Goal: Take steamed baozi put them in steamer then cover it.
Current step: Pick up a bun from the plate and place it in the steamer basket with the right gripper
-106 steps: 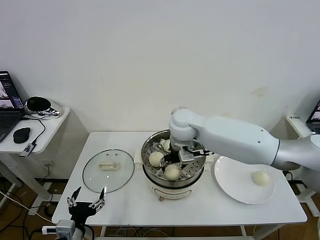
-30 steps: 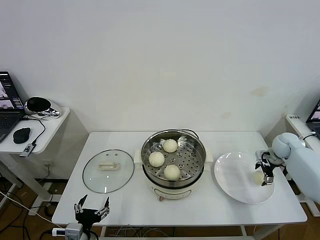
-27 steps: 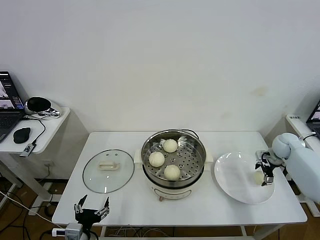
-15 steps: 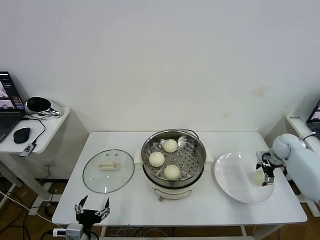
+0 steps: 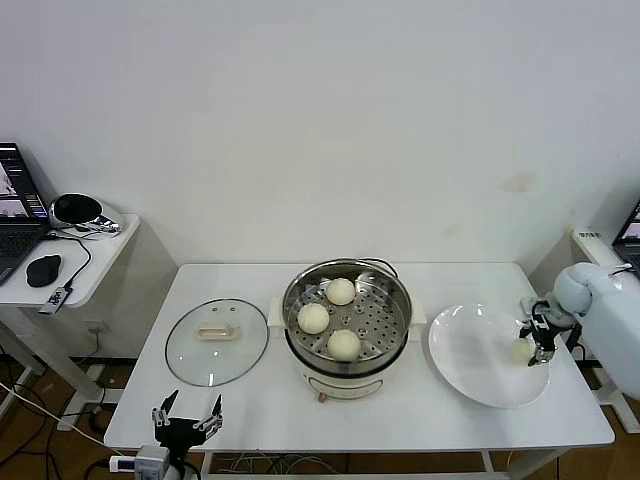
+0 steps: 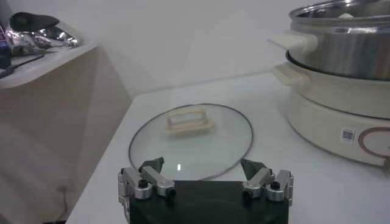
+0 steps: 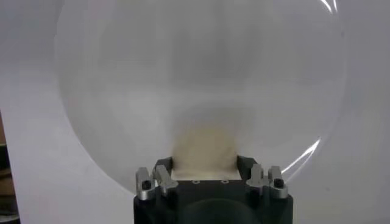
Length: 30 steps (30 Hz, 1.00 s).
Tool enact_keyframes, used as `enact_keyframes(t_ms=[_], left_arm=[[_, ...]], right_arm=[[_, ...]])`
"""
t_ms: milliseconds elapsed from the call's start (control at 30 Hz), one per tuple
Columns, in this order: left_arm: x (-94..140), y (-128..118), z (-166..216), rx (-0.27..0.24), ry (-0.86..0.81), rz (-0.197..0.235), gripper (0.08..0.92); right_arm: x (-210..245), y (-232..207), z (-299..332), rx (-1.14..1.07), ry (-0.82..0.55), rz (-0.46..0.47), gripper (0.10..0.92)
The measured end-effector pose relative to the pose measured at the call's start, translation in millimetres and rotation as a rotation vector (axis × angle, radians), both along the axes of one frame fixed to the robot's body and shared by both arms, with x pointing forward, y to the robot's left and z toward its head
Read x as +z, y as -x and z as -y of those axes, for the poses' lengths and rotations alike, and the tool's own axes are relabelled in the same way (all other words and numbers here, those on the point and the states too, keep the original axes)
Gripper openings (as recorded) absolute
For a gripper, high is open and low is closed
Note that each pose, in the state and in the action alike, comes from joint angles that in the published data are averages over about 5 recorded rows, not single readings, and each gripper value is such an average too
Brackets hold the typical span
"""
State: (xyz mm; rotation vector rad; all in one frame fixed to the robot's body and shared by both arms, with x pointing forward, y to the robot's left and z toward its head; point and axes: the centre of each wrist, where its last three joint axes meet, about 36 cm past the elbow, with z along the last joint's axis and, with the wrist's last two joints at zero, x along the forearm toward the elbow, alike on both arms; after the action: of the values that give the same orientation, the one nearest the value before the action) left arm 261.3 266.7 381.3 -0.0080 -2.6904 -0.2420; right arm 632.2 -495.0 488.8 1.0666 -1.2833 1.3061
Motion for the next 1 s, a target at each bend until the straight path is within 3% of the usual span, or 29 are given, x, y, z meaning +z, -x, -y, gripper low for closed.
enact_keyframes(t_ms=[467,733,1000], left_arm=[[9.7,-2.5,-5.2,0.005,-0.029,0.017,0.823],[20.2,-3.7,-7.8,0.006,-0.031,0.040,0.823],[30.7,-5.2,-9.7,0.017,-0.016,0.070,0.823]], right_arm=[[122.0,-29.9,-92.7,0.103,-0.167,0.060,0.645],[175.1,-43.0,-174.4,0.167,-0.260,0.023,0.644],[191.7,-47.2,-245.1,0.202,-0.293,-0.044,0.643]])
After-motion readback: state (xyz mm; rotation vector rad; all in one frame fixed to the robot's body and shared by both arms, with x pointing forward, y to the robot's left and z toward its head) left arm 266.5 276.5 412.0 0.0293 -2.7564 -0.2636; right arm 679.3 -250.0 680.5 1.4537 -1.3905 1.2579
